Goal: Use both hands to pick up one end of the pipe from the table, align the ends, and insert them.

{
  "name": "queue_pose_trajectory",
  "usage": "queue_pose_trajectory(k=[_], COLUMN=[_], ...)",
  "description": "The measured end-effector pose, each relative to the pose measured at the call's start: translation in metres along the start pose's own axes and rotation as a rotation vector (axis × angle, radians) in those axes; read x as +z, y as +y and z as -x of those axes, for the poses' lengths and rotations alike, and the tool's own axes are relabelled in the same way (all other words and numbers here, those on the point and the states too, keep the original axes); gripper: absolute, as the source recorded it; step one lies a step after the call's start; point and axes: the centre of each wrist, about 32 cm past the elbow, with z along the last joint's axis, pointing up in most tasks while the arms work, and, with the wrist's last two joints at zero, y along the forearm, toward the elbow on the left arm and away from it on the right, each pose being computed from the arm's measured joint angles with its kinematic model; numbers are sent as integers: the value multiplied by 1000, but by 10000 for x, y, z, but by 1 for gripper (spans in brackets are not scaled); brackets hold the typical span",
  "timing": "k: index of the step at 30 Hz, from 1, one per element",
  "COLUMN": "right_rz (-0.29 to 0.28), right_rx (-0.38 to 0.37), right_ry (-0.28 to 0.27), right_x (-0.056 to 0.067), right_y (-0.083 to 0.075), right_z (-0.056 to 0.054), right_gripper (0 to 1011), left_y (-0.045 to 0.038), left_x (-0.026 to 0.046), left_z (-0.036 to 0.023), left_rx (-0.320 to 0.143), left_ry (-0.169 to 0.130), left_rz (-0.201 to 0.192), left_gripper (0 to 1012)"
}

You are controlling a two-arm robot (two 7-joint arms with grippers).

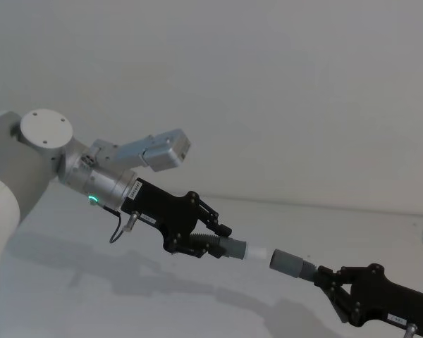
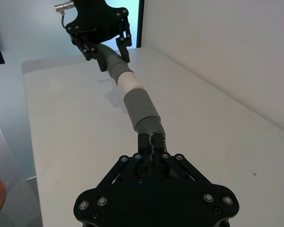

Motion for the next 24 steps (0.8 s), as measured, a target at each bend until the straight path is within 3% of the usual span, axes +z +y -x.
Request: queue_pose_trajectory(k=[24], right_rz=[4], right_rx=[-5], right_ry=[7], right_x=[-18], right_y=[29], right_z=[9], right_gripper=[50], left_y=[0], left_x=[0], left_z=[0], left_rx=[0], left_ry=[0], left_rz=[0], left_gripper=[329])
